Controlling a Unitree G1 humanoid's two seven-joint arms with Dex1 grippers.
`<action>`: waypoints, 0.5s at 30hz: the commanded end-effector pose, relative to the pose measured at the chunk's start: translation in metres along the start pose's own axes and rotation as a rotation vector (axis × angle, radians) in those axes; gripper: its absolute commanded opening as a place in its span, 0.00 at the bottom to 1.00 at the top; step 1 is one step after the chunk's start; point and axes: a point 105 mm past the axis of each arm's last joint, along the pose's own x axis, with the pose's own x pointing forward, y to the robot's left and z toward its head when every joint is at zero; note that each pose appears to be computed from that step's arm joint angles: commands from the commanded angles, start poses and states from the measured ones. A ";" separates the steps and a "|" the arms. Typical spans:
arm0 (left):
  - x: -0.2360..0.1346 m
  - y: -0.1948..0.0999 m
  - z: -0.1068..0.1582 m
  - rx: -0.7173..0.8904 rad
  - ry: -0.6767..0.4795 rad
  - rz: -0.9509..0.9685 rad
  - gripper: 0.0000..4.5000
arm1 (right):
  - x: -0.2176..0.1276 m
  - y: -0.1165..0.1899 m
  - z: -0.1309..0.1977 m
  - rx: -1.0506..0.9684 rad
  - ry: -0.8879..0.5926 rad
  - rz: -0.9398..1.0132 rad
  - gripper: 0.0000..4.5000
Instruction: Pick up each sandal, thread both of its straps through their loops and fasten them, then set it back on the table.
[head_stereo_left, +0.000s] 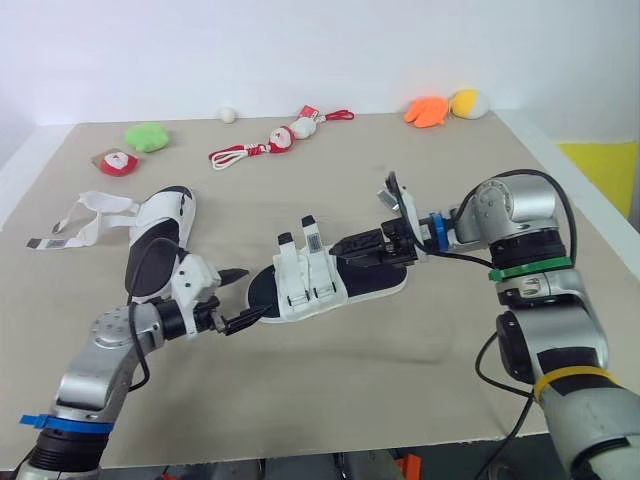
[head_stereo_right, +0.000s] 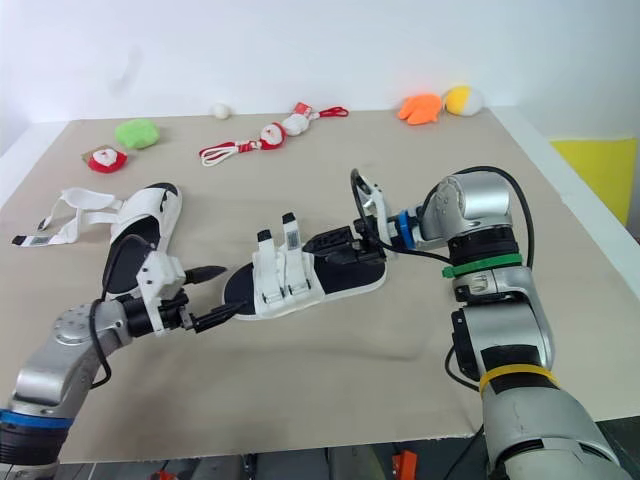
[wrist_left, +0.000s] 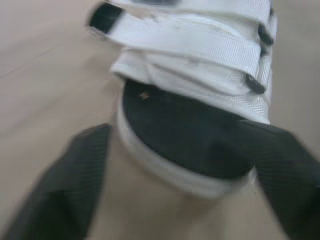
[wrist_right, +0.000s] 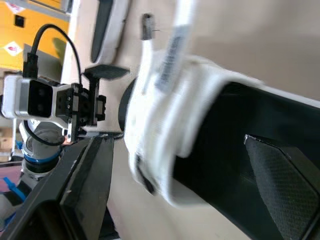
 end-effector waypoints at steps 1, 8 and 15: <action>-0.004 -0.006 0.031 0.035 -0.079 -0.016 1.00 | 0.005 0.022 0.007 -0.052 -0.014 0.069 1.00; 0.008 -0.016 0.050 0.026 -0.138 -0.036 1.00 | 0.018 0.028 0.003 -0.077 0.002 0.087 0.79; 0.012 -0.013 0.056 0.039 -0.152 -0.043 1.00 | 0.016 0.028 0.003 -0.091 -0.048 0.086 0.26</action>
